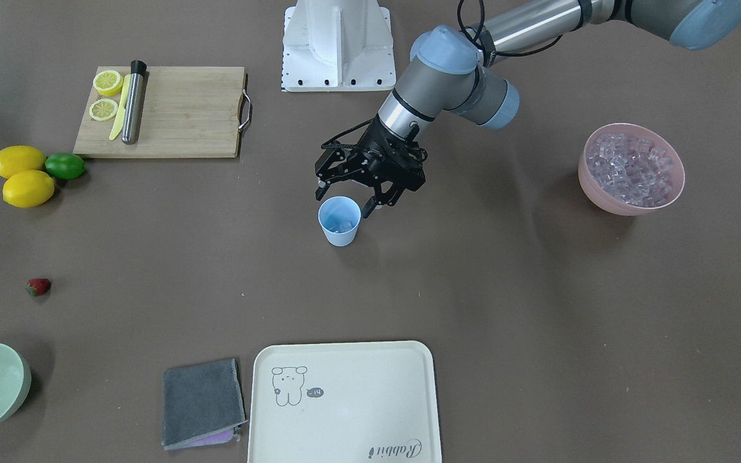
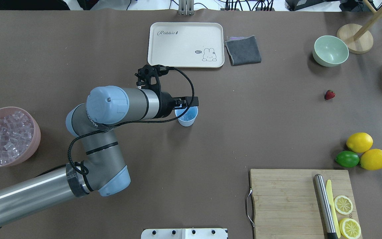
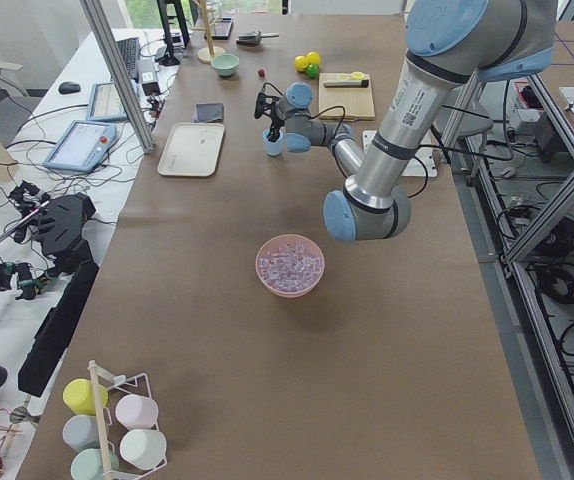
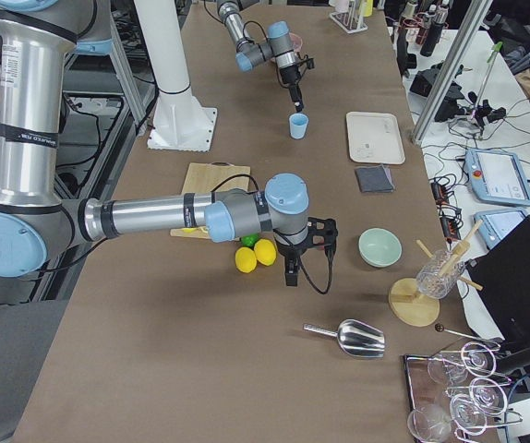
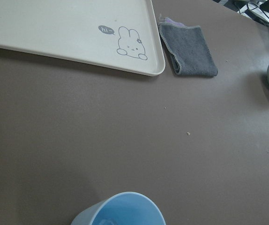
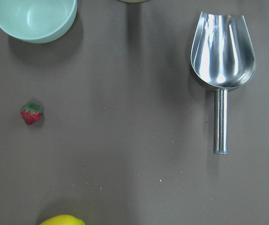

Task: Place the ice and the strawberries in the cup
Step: 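Move the left gripper back to the pink ice bowl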

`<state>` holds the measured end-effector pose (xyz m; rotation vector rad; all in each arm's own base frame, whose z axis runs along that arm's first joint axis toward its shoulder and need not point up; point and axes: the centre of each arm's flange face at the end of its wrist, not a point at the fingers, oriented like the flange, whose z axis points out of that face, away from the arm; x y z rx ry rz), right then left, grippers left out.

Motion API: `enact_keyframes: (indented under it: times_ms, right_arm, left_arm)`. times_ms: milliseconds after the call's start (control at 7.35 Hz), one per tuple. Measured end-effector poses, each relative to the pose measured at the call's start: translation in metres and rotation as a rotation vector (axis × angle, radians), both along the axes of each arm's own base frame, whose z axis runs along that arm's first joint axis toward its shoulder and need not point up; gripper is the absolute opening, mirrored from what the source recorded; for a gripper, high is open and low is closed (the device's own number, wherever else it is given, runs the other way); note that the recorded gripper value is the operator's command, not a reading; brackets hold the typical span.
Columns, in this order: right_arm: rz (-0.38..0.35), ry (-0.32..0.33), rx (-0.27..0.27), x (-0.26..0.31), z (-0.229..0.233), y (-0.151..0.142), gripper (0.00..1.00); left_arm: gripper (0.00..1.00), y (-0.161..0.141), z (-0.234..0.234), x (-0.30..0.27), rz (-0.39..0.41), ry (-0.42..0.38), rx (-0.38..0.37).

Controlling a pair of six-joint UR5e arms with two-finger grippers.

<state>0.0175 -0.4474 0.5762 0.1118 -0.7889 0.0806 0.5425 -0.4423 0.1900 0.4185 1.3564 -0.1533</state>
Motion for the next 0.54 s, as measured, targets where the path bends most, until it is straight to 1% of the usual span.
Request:
enact_keyframes:
  times_ms: [136, 272, 408, 544]
  right_arm:
    - [0.0, 0.0, -0.001, 0.0, 0.0, 0.0, 1.0]
    - [0.001, 0.0, -0.002, 0.0, 0.001, 0.0, 1.0]
    - [0.001, 0.0, -0.003, 0.0, 0.001, 0.001, 1.0]
    - [0.001, 0.0, -0.003, 0.0, 0.001, 0.001, 1.0]
  left_arm:
    - [0.97, 0.0, 0.003, -0.009, 0.006, -0.003, -0.013]
    - [0.97, -0.007, 0.014, -0.029, 0.025, -0.037, -0.042]
    - [0.98, -0.017, 0.024, -0.057, 0.042, -0.092, -0.078]
    - [0.98, -0.02, 0.034, -0.087, 0.054, -0.17, -0.088]
